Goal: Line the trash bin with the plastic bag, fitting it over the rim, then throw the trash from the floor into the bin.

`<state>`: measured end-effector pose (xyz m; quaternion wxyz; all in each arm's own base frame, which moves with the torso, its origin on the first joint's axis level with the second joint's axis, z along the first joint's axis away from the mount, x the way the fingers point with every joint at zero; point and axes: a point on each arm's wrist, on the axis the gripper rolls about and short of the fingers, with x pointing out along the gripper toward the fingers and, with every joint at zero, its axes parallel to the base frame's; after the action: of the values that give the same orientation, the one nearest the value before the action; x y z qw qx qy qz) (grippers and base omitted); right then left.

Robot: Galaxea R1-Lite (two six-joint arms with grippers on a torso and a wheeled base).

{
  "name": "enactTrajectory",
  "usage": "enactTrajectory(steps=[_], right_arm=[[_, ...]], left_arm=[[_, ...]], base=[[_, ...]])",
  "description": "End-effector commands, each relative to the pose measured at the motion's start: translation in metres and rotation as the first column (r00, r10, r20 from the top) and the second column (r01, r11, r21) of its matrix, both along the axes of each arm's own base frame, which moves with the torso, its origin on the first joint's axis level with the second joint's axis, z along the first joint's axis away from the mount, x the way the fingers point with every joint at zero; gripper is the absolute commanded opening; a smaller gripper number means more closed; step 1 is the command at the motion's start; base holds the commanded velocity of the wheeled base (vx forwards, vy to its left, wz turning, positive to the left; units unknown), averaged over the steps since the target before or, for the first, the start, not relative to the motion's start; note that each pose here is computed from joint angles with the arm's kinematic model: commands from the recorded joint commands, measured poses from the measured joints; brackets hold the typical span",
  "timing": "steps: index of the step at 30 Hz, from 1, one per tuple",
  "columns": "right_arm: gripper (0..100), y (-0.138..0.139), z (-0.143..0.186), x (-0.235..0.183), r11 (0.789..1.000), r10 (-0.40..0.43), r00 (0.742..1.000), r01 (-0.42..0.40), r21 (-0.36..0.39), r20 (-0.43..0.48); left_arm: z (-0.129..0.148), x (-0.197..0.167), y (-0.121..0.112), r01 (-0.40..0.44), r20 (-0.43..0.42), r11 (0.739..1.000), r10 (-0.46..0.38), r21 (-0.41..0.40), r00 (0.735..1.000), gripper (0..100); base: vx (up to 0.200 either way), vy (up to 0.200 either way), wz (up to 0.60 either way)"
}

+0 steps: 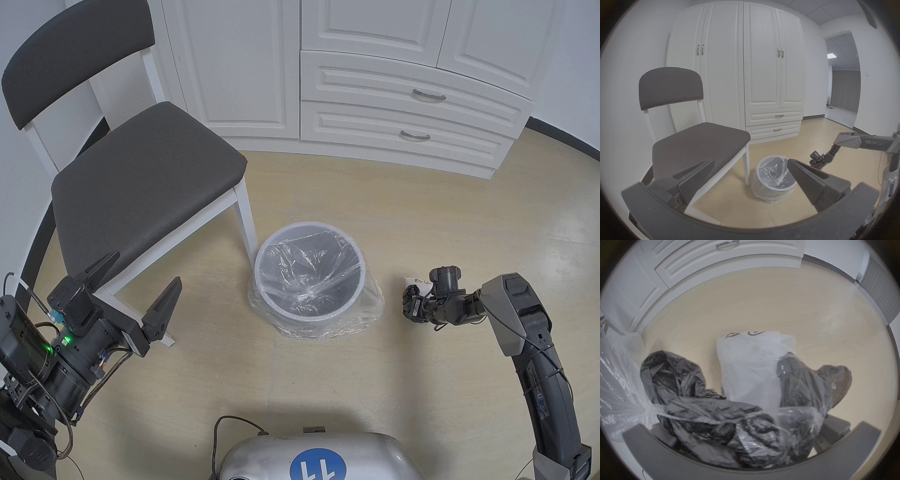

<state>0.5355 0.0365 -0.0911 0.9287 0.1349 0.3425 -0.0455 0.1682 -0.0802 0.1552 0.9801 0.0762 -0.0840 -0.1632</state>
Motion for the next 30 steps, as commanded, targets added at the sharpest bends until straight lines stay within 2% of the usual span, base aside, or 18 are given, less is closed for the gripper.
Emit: enactTrajectory(steps=[1,11,13,18,20,22,25,28,29,30], right_arm=[[0,0.000,0.008,0.001,1.000,-0.003,1.000,0.003,0.002,0.010],[0,-0.009,0.050,-0.002,1.000,-0.004,1.000,0.004,0.008,0.000],[0,-0.012,0.058,-0.005,1.000,0.007,1.000,-0.007,0.019,-0.002],[0,-0.021,0.104,-0.030,0.996,0.080,0.997,-0.080,0.031,-0.007],[0,-0.021,0.106,-0.031,0.996,0.083,0.997,-0.083,0.029,-0.008],[0,-0.022,0.151,-0.066,0.982,0.188,0.982,-0.188,-0.024,0.006],[0,-0.021,0.186,-0.098,0.959,0.276,0.961,-0.274,-0.069,0.029],[0,-0.022,0.207,-0.121,0.940,0.328,0.943,-0.321,-0.111,0.053],[0,-0.022,0.221,-0.138,0.927,0.359,0.930,-0.343,-0.153,0.084],[0,-0.022,0.222,-0.139,0.926,0.359,0.929,-0.343,-0.157,0.086]], left_arm=[[0.003,-0.002,0.001,-0.002,0.018,1.000,0.002,0.002,1.000,100],[0.006,-0.005,0.002,-0.002,0.031,1.000,0.002,-0.003,1.000,100],[0.006,-0.005,0.002,-0.002,0.031,1.000,0.002,-0.003,1.000,100],[0.006,-0.005,0.002,-0.005,0.031,1.000,0.005,-0.002,0.999,100],[0.005,-0.005,0.002,-0.005,0.030,1.000,0.005,-0.001,1.000,100],[0.005,-0.008,0.004,-0.008,0.029,1.000,0.008,-0.003,1.000,100],[0.007,-0.011,0.006,-0.006,0.039,1.000,0.007,-0.008,0.999,100],[0.007,-0.012,0.006,-0.007,0.040,1.000,0.007,-0.006,0.999,100],[0.006,-0.012,0.006,-0.007,0.040,1.000,0.007,-0.006,0.999,100],[0.006,-0.012,0.006,-0.007,0.040,1.000,0.007,-0.006,0.999,100]], base=[[0.000,0.000,0.00],[0.000,0.000,0.00],[0.000,0.000,0.00],[0.000,0.000,0.00],[0.000,0.000,0.00],[0.000,0.000,0.00],[0.000,0.000,0.00],[0.000,0.000,0.00],[0.000,0.000,0.00],[0.000,0.000,0.00]])
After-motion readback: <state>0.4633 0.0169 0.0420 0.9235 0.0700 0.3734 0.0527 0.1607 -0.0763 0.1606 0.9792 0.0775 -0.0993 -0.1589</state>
